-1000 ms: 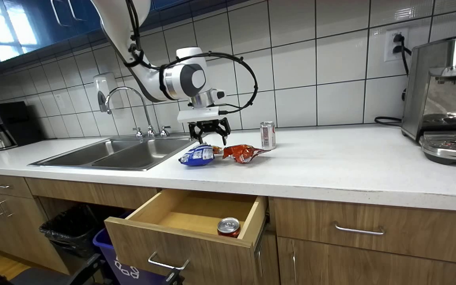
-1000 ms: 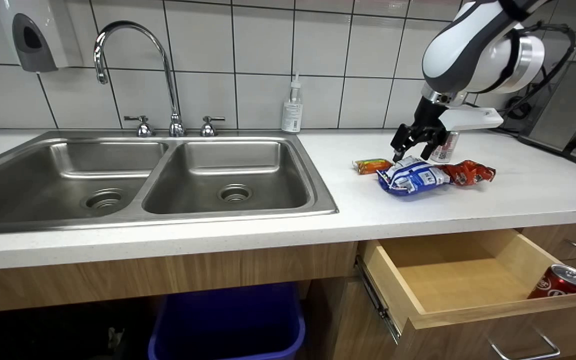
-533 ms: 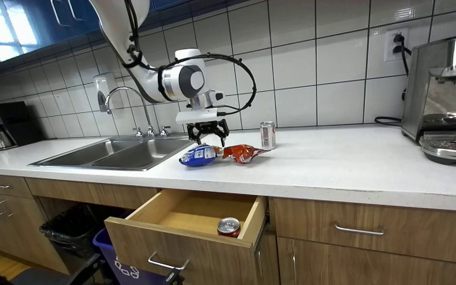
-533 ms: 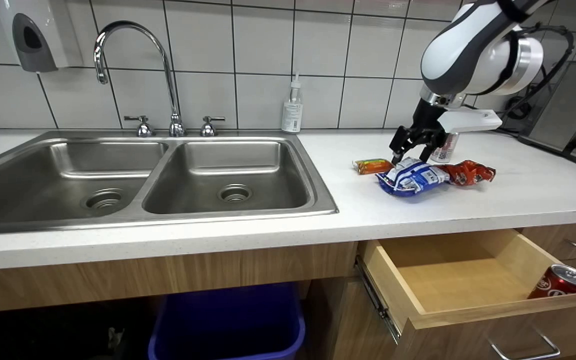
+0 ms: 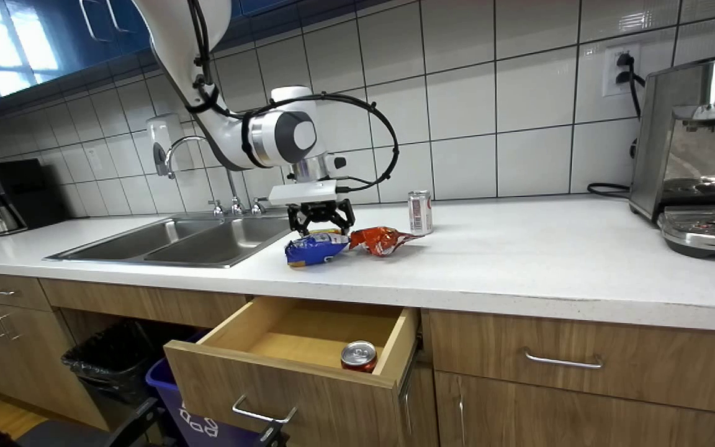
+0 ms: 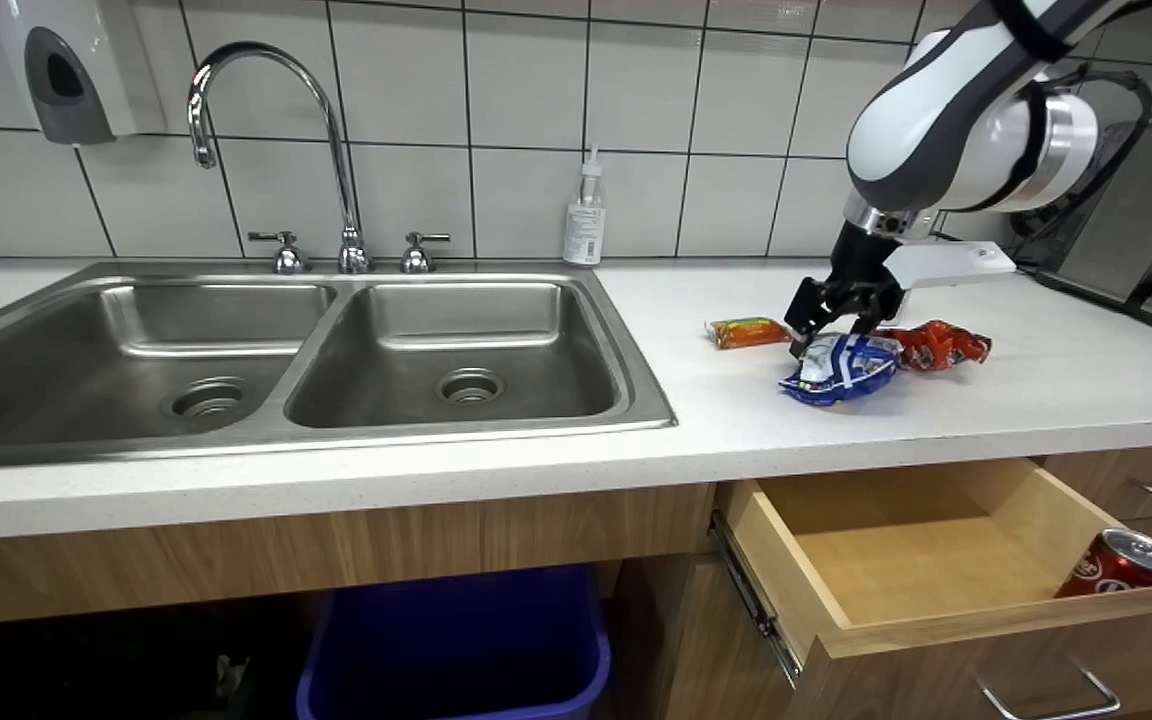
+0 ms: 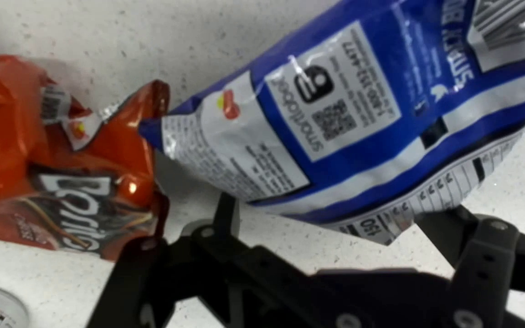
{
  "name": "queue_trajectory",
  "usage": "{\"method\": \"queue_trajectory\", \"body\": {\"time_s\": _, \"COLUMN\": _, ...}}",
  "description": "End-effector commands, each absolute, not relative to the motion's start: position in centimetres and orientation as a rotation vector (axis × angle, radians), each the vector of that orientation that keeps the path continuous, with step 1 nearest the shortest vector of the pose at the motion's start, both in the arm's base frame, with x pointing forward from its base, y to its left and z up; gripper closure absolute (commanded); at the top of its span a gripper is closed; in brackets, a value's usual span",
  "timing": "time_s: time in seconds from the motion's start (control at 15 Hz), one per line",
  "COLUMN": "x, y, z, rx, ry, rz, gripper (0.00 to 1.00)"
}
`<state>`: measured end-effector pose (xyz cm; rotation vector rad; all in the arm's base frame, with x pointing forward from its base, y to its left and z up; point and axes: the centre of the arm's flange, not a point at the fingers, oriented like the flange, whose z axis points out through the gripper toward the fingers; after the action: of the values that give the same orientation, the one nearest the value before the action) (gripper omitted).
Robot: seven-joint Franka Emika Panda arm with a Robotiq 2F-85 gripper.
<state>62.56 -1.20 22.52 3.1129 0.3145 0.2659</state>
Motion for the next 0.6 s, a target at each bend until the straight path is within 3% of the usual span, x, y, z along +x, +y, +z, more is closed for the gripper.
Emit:
{"method": "queue_trajectory", "body": {"time_s": 0.0, "x": 60.6, "y": -0.6, "z": 23.6, "rx": 3.106, "ry": 0.314, "rz": 0.236, "gripper": 0.00}}
{"method": "queue_trajectory", "body": {"time_s": 0.53, "x": 57.7, "y": 0.5, "z": 24.3, "rx": 3.101, "ry": 0.341, "rz": 0.208, "gripper": 0.00}}
